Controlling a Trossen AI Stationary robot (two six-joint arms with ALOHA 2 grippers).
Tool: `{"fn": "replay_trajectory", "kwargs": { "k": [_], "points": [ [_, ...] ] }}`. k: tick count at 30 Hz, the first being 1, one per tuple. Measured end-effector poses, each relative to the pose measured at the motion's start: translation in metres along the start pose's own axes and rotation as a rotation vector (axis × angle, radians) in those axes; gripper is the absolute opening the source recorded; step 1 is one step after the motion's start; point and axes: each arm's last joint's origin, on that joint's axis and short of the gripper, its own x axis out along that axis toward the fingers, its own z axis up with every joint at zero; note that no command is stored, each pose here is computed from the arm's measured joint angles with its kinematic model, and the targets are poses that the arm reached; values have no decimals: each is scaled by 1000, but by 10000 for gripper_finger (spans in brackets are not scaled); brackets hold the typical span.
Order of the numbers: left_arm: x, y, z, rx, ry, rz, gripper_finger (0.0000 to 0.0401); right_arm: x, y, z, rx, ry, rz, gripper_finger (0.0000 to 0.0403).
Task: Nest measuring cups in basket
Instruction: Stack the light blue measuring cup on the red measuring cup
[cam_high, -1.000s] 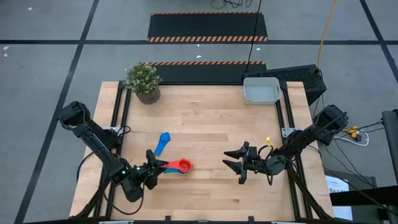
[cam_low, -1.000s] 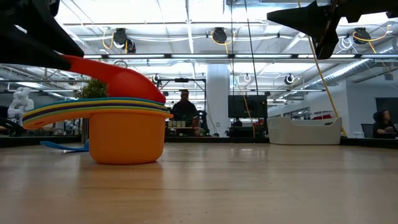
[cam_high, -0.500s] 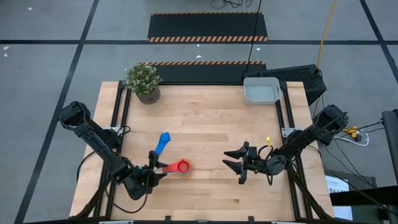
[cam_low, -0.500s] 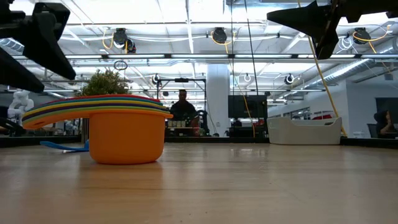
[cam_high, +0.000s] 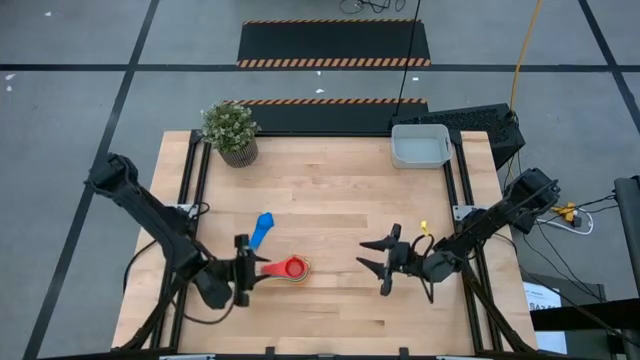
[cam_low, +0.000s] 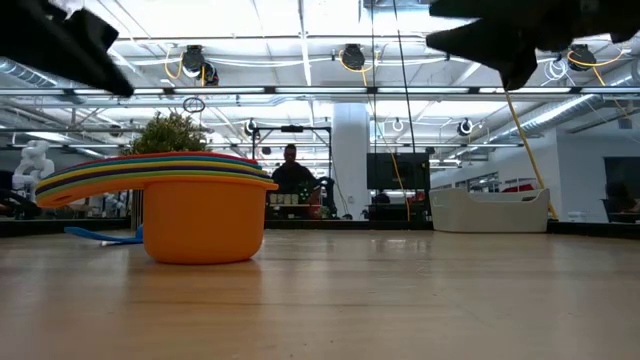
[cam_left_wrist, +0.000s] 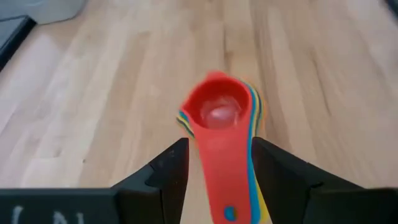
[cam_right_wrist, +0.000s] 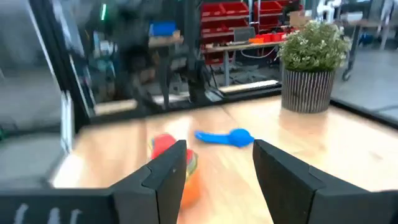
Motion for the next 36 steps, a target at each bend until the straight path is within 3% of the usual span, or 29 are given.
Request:
{"fn": "replay_trajectory", "kwargs": {
  "k": [6,13,19,30,36],
  "points": [
    [-12,25,9,-43,-1,41,158,4,-3,-1,-116,11,6,180],
    [-17,48,-5,-35,137,179,141,4,-1,-1,-178,20,105,180],
    [-17,53,-17,-42,196,229,155,4,-1,-1,-196,35,104,180],
    [-6,47,-53,0,305,101,225,1,-6,-1,-303,90,94,180],
    [1,40,-60,138,337,54,214,2,-16,9,-304,104,58,180]
  ]
}}
